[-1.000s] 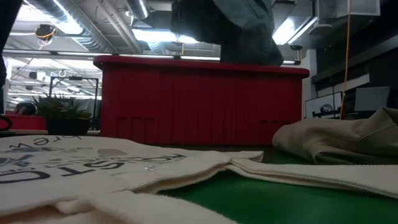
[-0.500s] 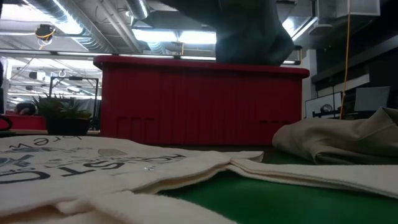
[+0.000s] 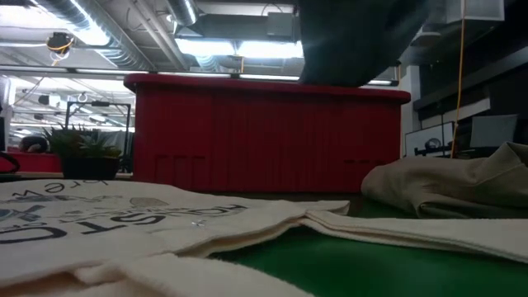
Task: Fold Laundry from Bin
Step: Fold the light blue pants
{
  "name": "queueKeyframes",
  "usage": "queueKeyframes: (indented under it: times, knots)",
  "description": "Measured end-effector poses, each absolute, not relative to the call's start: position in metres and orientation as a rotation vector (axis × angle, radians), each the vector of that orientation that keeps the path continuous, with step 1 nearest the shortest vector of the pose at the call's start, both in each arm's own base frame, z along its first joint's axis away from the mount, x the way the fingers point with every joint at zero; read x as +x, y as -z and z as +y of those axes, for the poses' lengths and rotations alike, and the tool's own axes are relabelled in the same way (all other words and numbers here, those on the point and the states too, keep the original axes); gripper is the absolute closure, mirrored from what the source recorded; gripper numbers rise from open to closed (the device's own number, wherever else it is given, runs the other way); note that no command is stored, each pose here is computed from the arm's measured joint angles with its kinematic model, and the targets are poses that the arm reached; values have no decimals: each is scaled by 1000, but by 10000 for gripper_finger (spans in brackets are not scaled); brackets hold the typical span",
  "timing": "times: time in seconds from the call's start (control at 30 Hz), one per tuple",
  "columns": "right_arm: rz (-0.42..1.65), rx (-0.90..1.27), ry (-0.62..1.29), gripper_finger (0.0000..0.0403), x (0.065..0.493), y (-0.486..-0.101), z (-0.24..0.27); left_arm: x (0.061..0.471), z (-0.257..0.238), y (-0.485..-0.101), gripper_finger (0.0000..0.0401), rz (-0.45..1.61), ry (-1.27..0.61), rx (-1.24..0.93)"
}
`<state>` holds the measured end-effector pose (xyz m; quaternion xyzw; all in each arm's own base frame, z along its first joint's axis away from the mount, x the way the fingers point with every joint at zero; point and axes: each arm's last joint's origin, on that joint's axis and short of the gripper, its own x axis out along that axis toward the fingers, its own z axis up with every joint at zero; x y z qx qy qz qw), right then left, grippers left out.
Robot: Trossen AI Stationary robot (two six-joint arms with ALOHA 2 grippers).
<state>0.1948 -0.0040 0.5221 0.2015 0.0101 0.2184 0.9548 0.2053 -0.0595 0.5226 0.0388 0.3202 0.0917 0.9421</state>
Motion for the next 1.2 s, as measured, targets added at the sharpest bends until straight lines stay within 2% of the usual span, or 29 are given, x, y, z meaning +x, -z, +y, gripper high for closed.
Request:
queueKeyframes:
  times: [0.4,0.6,0.83,1.2]
  knots:
    - [167,434,-516,395,245,-496,54,192,-91,-517,401,760,22,-213]
    - [260,434,-555,395,270,-476,76,193,-106,-505,401,823,22,-285]
    - [377,438,-543,395,303,-447,89,207,-129,-462,401,1010,-37,-281]
    - [654,454,-467,395,360,-375,103,211,-156,-366,401,1391,-184,-239]
